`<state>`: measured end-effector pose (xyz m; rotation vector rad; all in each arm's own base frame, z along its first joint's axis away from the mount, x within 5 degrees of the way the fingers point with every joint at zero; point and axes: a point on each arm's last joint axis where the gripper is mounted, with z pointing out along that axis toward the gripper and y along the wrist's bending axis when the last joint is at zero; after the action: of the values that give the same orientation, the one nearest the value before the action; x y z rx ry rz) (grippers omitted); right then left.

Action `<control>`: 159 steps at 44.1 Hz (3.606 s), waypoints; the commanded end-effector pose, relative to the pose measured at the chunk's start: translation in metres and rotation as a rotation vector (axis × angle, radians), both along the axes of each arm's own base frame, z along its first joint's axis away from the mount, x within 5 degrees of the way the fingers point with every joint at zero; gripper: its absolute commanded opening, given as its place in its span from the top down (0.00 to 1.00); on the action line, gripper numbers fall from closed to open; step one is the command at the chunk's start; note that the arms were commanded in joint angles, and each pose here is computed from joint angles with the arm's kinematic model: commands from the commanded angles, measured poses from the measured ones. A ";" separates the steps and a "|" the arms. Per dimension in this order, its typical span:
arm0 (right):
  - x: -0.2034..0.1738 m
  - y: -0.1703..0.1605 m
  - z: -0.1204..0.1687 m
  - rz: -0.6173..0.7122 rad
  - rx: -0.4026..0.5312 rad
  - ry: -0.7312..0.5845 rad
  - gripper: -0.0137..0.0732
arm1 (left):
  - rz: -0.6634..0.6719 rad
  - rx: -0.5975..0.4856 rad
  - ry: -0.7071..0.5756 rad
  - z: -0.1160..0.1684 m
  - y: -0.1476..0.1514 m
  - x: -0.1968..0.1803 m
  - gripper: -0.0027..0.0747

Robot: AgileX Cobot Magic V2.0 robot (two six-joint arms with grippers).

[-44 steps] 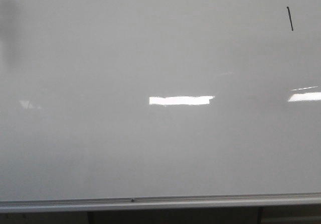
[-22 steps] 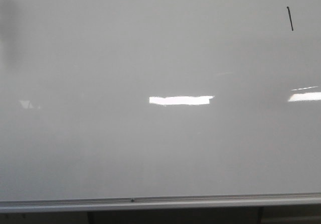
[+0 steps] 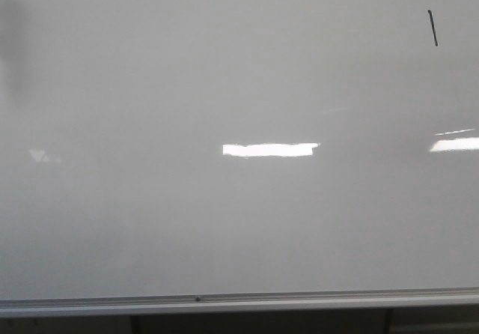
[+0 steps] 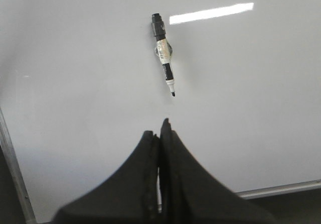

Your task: Write number 1 on whiteboard

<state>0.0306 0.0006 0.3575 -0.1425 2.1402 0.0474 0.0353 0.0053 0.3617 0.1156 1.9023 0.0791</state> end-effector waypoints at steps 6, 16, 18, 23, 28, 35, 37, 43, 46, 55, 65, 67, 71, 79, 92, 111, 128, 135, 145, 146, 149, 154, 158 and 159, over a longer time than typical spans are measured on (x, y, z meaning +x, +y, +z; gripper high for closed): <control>0.004 -0.001 0.011 -0.012 0.000 -0.081 0.92 | 0.023 -0.025 -0.206 -0.050 -0.002 0.010 0.99; 0.004 -0.001 0.011 -0.012 0.000 -0.081 0.92 | 0.042 -0.154 -0.321 -0.106 -0.005 0.013 0.99; 0.004 -0.001 0.011 -0.012 0.000 -0.081 0.92 | 0.044 -0.159 -0.335 -0.114 -0.005 0.013 0.99; 0.004 -0.001 0.011 -0.012 0.000 -0.081 0.92 | 0.043 -0.162 -0.386 -0.132 -0.005 0.014 0.99; 0.004 -0.001 0.011 -0.012 0.000 -0.078 0.92 | 0.042 -0.136 -0.447 -0.147 -0.004 0.019 0.99; 0.004 -0.001 0.011 -0.012 0.000 -0.078 0.92 | 0.035 -0.115 -0.491 -0.150 -0.004 0.019 0.99; 0.004 -0.001 0.011 -0.012 0.000 -0.078 0.92 | 0.035 -0.115 -0.494 -0.150 -0.004 0.019 0.99; 0.004 -0.001 0.011 -0.012 0.000 -0.078 0.92 | 0.035 -0.115 -0.495 -0.150 -0.004 0.020 0.99; 0.004 -0.001 0.011 -0.012 0.000 -0.078 0.92 | 0.035 -0.115 -0.495 -0.150 -0.004 0.020 0.99; 0.004 -0.001 0.011 -0.012 0.000 -0.078 0.92 | 0.035 -0.115 -0.495 -0.150 -0.004 0.020 0.99; 0.004 -0.001 0.011 -0.012 0.000 -0.078 0.92 | 0.035 -0.115 -0.495 -0.150 -0.004 0.020 0.99; 0.004 -0.001 0.011 -0.012 0.000 -0.078 0.92 | 0.035 -0.115 -0.495 -0.150 -0.004 0.020 0.99; 0.004 -0.001 0.011 -0.012 0.000 -0.078 0.92 | 0.035 -0.115 -0.495 -0.150 -0.004 0.020 0.99; 0.001 -0.001 0.008 -0.011 0.001 -0.097 0.92 | 0.035 -0.115 -0.495 -0.150 -0.004 0.020 0.99; 0.009 -0.002 -0.055 -0.064 0.006 -0.355 0.92 | 0.035 -0.115 -0.495 -0.150 -0.004 0.020 0.99; 0.023 -0.001 -0.145 -0.109 0.027 -0.610 0.92 | 0.035 -0.115 -0.495 -0.150 -0.004 0.020 0.99; 0.024 -0.001 -0.150 -0.105 0.039 -0.684 0.92 | 0.035 -0.115 -0.495 -0.150 -0.004 0.020 0.99; 0.024 0.000 -0.147 -0.103 0.045 -0.721 0.92 | 0.035 -0.115 -0.495 -0.150 -0.004 0.020 0.99; 0.024 0.000 -0.145 -0.102 0.047 -0.742 0.92 | 0.035 -0.115 -0.495 -0.150 -0.004 0.020 0.99; 0.024 0.000 -0.145 -0.102 0.047 -0.742 0.92 | 0.035 -0.115 -0.495 -0.150 -0.004 0.020 0.99; 0.024 0.000 -0.145 -0.102 0.047 -0.742 0.92 | 0.035 -0.115 -0.495 -0.150 -0.004 0.020 0.99; 0.024 0.000 -0.145 -0.102 0.047 -0.742 0.92 | 0.035 -0.115 -0.495 -0.150 -0.004 0.020 0.99; 0.024 0.000 -0.145 -0.102 0.047 -0.742 0.92 | 0.035 -0.115 -0.495 -0.150 -0.004 0.020 0.99; 0.024 0.000 -0.145 -0.102 0.047 -0.742 0.92 | 0.035 -0.115 -0.495 -0.150 -0.004 0.020 0.99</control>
<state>0.0566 0.0001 0.2043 -0.0182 1.5011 -0.0158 0.0562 0.0014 0.2116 -0.0185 1.4862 0.0201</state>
